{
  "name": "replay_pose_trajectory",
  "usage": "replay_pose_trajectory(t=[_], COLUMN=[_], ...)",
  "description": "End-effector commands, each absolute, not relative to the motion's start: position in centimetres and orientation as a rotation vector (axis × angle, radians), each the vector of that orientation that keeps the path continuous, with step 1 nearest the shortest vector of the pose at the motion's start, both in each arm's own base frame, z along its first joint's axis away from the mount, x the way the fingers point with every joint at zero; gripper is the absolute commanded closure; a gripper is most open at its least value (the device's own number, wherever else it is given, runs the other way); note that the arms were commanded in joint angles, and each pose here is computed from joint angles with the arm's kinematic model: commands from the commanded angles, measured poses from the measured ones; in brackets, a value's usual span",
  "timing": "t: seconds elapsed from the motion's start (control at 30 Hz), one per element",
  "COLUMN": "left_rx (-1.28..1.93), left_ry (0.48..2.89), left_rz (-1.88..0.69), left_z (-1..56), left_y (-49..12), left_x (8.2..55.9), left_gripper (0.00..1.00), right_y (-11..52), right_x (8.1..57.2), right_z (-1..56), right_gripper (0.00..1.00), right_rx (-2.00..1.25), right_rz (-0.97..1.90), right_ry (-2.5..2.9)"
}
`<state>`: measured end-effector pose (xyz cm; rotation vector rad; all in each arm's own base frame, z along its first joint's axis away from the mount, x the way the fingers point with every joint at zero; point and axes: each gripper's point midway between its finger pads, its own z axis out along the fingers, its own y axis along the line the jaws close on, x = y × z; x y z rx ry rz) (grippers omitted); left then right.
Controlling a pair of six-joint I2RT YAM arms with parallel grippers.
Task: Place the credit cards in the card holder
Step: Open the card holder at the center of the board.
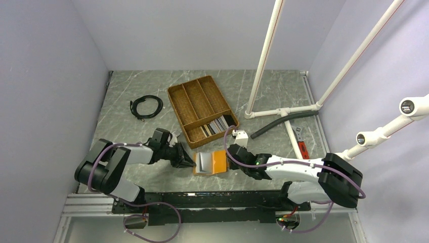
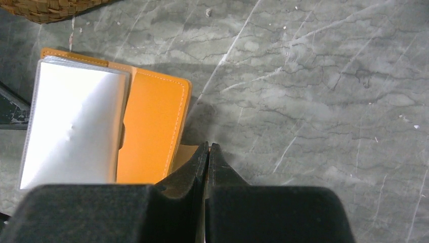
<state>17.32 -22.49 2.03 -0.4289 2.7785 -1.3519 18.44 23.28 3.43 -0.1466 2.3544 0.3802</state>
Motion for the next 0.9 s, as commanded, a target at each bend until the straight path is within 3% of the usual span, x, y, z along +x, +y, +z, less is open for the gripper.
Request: replay_pose_trajectory(t=[0.0, 0.17, 0.3, 0.43, 0.6, 0.7, 0.87], left_rx=[-0.301, -0.191, -0.119, -0.054, -0.02, -0.044, -0.117], left_ry=[2.594, 2.52, 2.472, 2.483, 2.556, 2.603, 2.683], left_rz=[-1.491, -1.411, -1.407, -1.387, -1.317, -1.247, -1.09], left_z=[5.6, 8.1, 10.1, 10.8, 9.7, 8.8, 7.8], left_y=[-24.5, -24.6, -25.4, -26.5, -27.2, -26.4, -24.4], left_x=[19.0, 19.5, 19.7, 19.3, 19.2, 19.0, 18.3], left_gripper=[0.9, 0.94, 0.97, 1.0, 1.0, 1.0, 1.0], right_y=[24.2, 23.9, 22.9, 22.2, 25.3, 27.5, 28.1], right_x=[18.6, 18.3, 18.6, 18.9, 18.7, 18.9, 19.7], right_z=[4.3, 4.1, 4.5, 6.2, 9.7, 10.4, 9.1], right_gripper=[1.0, 0.98, 0.69, 0.47, 0.23, 0.22, 0.36], right_rx=[-0.167, -0.208, -0.222, -0.265, -0.338, -0.348, -0.297], right_rz=[0.444, 0.407, 0.283, 0.189, 0.442, 0.677, 0.833], right_ry=[2.325, 2.354, 2.403, 2.417, 2.331, 2.3, 2.329])
